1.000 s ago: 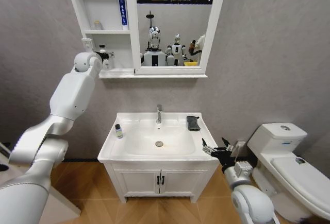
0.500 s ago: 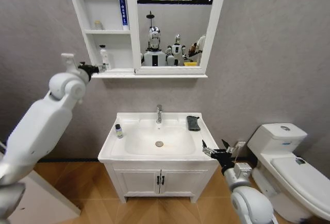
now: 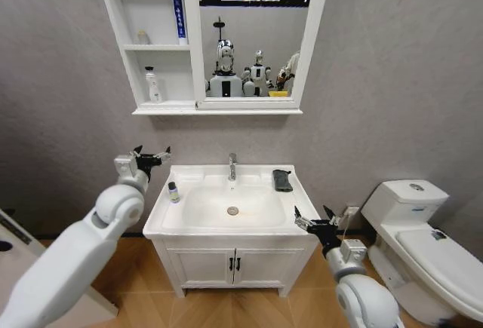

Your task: Move facial cleanser and shampoo from washbasin to cabinet, then wipe washbasin with towel.

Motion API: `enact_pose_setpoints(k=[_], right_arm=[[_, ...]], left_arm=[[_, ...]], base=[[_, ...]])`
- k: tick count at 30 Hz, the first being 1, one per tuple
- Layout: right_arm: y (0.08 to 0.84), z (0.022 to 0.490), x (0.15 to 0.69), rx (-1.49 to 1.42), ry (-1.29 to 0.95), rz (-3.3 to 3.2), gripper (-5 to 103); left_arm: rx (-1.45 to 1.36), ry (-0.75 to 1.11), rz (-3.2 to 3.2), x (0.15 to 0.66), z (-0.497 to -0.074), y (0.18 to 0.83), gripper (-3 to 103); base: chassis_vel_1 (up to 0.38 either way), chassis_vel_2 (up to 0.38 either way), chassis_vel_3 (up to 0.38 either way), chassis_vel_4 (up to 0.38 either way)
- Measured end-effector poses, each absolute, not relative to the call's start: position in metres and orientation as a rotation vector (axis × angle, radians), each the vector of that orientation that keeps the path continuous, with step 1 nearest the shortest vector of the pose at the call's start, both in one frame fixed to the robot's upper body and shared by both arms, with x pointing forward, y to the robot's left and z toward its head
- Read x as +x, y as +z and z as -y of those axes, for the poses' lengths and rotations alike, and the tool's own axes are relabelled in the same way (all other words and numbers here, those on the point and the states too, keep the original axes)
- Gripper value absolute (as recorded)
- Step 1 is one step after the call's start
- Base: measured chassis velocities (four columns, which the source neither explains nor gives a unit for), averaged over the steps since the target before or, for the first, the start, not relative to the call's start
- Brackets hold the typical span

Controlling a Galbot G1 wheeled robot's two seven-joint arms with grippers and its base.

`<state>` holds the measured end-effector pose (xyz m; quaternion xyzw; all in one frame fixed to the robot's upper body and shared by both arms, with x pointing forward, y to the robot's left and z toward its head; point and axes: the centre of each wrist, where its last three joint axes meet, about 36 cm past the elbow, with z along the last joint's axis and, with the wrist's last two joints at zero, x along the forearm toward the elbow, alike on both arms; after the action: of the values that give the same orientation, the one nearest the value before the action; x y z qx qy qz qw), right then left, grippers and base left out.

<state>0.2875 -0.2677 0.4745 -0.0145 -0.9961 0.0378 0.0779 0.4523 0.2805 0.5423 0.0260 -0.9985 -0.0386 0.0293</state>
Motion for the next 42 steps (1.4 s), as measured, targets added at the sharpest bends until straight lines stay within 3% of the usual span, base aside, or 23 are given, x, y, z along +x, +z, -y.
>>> enact_pose_setpoints(k=[16,42], right_arm=[[0.473,0.272,0.288,-0.047,0.126,2.977,100],[0.475,0.273,0.29,-0.061,0.14,2.949,100]], left_arm=[[0.113,-0.141,2.991,0.488,-0.26,0.431,100],[0.179,-0.155,2.898,0.506,-0.27,0.394,100]], base=[[0.0,0.0,0.0,0.0],[0.0,0.0,0.0,0.0]])
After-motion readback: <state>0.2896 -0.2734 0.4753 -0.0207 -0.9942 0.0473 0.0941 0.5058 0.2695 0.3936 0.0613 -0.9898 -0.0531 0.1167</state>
